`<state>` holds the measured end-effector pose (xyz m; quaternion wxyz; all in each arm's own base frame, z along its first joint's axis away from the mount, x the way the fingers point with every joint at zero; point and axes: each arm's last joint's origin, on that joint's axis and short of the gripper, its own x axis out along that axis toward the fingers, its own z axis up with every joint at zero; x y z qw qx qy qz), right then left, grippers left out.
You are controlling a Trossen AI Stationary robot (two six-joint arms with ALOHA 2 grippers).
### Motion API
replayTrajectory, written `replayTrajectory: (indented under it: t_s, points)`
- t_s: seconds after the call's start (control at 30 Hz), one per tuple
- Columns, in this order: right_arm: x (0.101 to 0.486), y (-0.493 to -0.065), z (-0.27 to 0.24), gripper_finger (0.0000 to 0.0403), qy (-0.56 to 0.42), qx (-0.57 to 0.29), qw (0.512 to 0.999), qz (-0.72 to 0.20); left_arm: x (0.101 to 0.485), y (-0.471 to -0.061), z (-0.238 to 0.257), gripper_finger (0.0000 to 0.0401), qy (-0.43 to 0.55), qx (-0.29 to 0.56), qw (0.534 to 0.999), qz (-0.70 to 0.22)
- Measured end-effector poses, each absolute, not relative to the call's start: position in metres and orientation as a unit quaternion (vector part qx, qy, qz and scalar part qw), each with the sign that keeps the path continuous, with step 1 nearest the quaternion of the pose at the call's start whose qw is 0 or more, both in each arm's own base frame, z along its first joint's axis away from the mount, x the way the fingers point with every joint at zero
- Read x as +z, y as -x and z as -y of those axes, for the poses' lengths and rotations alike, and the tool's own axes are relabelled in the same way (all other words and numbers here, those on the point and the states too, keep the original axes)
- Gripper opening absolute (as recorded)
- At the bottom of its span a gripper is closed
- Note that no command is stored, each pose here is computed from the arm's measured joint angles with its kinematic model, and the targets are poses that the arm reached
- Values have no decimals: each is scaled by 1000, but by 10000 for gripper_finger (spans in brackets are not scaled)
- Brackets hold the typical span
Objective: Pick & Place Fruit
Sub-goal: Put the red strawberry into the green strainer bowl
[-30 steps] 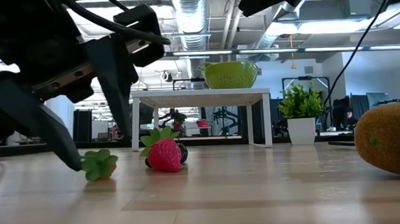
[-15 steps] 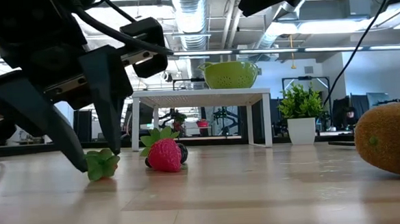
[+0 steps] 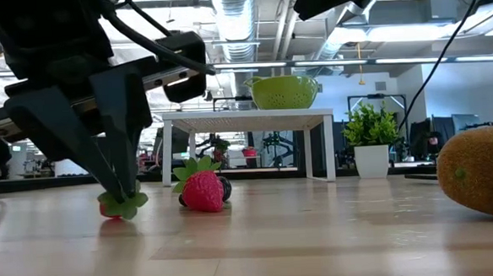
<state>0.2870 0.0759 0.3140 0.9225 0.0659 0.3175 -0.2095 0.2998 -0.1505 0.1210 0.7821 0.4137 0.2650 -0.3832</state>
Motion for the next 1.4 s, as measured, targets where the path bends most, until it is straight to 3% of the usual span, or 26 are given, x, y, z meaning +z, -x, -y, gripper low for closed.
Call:
replayTrajectory:
  t_s: [0.3,0.63,0.97,1.1,1.4]
  points:
    - [314,-287,-76,98,-66,-209,922,-318,128,-301,146,1,-409,-333,802,-280]
    - [314,-287,-76,98,-66,-209,923,-316,204,-301,106,1,-353,-235,882,-205]
    - [320,-293,-78,98,-56,-191,938,-284,284,-294,44,1,-100,-73,990,-62]
    - [324,-296,-79,98,-50,-183,945,-268,299,-293,29,4,-22,-42,999,-8]
    - [330,-300,-80,98,-36,-169,956,-237,313,-293,22,2,-10,-31,997,66]
